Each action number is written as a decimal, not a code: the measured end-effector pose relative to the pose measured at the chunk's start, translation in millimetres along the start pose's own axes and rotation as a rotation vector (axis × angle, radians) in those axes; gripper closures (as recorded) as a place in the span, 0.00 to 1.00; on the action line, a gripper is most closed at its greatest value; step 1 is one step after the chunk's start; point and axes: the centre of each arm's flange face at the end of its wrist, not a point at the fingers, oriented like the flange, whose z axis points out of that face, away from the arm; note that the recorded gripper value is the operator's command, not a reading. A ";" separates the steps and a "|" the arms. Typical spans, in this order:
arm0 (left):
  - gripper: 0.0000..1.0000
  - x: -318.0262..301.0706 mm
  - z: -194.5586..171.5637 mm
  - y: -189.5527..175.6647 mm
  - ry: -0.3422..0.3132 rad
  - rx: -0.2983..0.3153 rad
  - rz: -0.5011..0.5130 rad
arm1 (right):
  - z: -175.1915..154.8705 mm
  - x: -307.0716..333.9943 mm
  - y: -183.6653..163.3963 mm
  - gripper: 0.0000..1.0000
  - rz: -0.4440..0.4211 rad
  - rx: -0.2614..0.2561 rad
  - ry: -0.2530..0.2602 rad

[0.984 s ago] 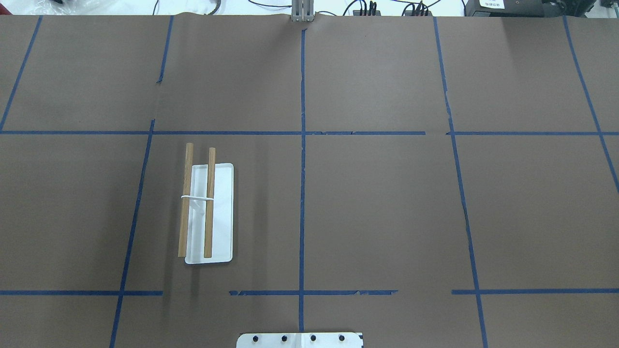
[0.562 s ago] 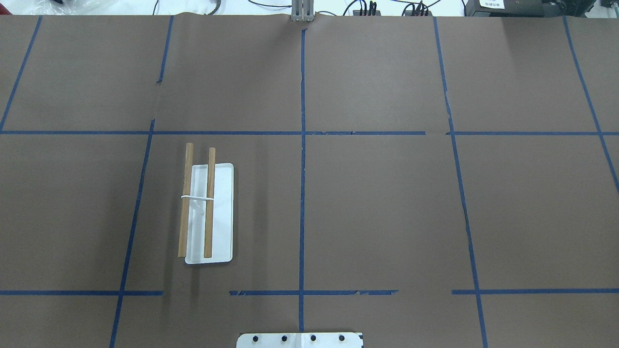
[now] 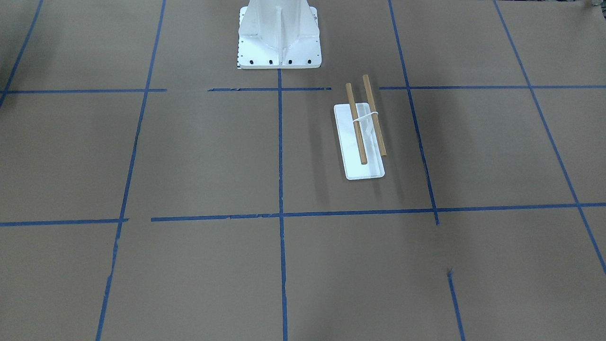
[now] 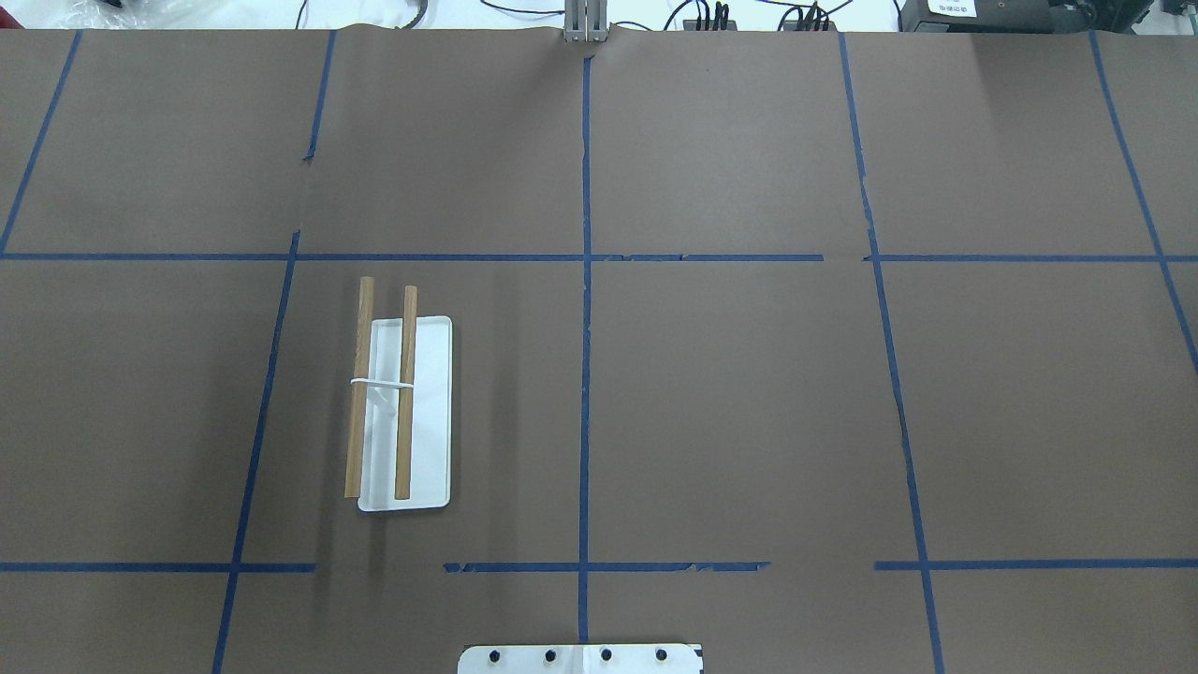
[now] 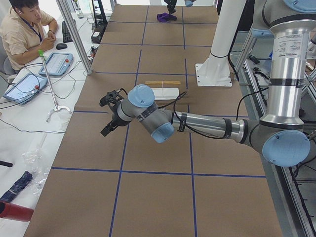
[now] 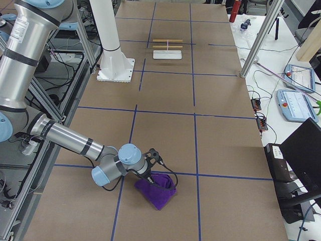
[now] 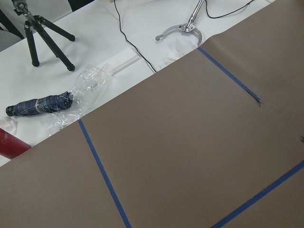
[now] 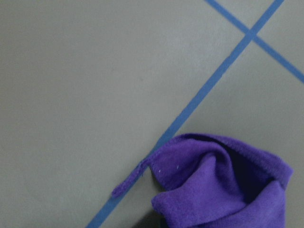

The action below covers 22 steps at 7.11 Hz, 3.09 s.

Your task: Hang towel on rack

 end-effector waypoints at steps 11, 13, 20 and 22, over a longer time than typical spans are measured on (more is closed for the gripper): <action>0.05 186.9 79.5 -127.5 0.319 -0.040 -0.535 | -127.0 -194.5 -434.3 1.00 0.128 0.181 -0.092; 0.19 282.7 99.0 -191.0 0.409 -0.063 -0.784 | -101.5 -293.3 -495.8 1.00 0.200 0.229 -0.134; 0.12 496.0 120.3 -263.3 0.551 -0.157 -1.311 | -113.4 -430.8 -567.9 1.00 0.270 0.384 -0.198; 0.10 514.9 123.4 -277.0 0.558 -0.177 -1.402 | -123.0 -439.2 -576.9 1.00 0.286 0.408 -0.213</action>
